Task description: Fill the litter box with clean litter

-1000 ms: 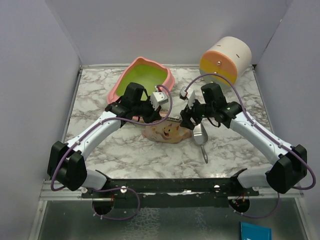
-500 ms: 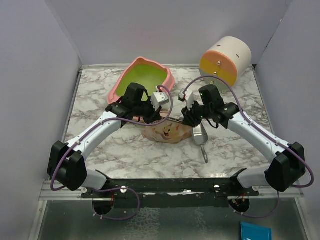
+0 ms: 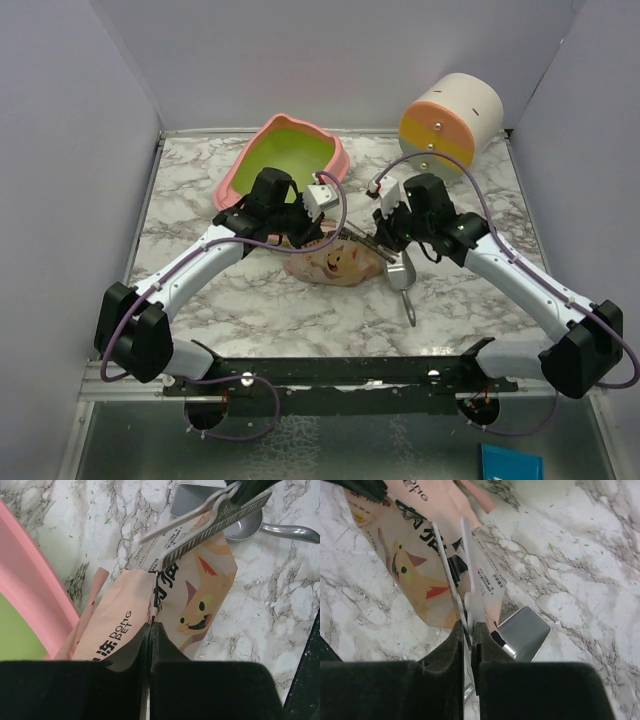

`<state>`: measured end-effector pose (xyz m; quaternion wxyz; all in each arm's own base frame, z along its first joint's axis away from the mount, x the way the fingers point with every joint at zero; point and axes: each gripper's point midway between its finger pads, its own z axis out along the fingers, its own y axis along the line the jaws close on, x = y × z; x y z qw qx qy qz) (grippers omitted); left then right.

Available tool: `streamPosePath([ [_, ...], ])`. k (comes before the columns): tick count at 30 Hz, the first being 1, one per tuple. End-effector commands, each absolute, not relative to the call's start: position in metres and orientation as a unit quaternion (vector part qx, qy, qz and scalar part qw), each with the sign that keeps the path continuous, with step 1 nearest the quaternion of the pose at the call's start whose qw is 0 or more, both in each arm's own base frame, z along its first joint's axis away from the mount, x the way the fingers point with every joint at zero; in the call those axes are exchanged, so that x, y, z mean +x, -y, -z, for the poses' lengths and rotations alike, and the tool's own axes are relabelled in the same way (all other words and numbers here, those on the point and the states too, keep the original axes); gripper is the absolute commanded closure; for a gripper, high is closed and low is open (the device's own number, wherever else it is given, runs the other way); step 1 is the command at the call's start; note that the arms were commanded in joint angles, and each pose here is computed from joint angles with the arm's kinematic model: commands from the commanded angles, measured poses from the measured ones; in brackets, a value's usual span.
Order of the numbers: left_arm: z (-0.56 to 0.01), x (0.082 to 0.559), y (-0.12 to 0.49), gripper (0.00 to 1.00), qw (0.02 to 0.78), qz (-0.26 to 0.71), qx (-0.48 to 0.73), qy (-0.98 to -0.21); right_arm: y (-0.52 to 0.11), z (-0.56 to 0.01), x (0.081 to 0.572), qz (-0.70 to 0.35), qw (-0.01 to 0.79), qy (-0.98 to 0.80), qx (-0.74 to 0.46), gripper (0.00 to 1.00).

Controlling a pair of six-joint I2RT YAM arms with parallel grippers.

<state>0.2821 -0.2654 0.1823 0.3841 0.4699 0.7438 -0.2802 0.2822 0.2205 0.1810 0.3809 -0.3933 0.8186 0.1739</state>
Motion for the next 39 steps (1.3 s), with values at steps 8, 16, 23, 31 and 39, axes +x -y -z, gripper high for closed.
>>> streamPosePath([
  [8, -0.208, 0.285, 0.265, 1.00, 0.435, 0.278, 0.446, -0.732, -0.063, -0.193, 0.324, 0.023, 0.427, -0.904, -0.019, 0.99],
  [16, -0.225, 0.291, 0.266, 0.97, 0.470, 0.283, 0.413, -0.727, -0.008, -0.113, 0.332, -0.012, 0.382, -0.909, 0.167, 0.99],
  [23, -0.243, 0.288, 0.258, 0.80, 0.492, 0.279, 0.387, -0.728, 0.003, -0.069, 0.333, 0.000, 0.340, -0.917, 0.209, 0.99],
  [31, -0.246, 0.308, 0.219, 0.42, 0.512, 0.204, 0.263, -0.792, 0.013, -0.062, 0.327, 0.016, 0.342, -0.914, 0.217, 0.80],
  [39, -0.250, 0.346, 0.173, 0.27, 0.421, 0.256, 0.062, -0.868, -0.001, -0.119, 0.325, -0.031, 0.399, -0.899, 0.179, 0.23],
])
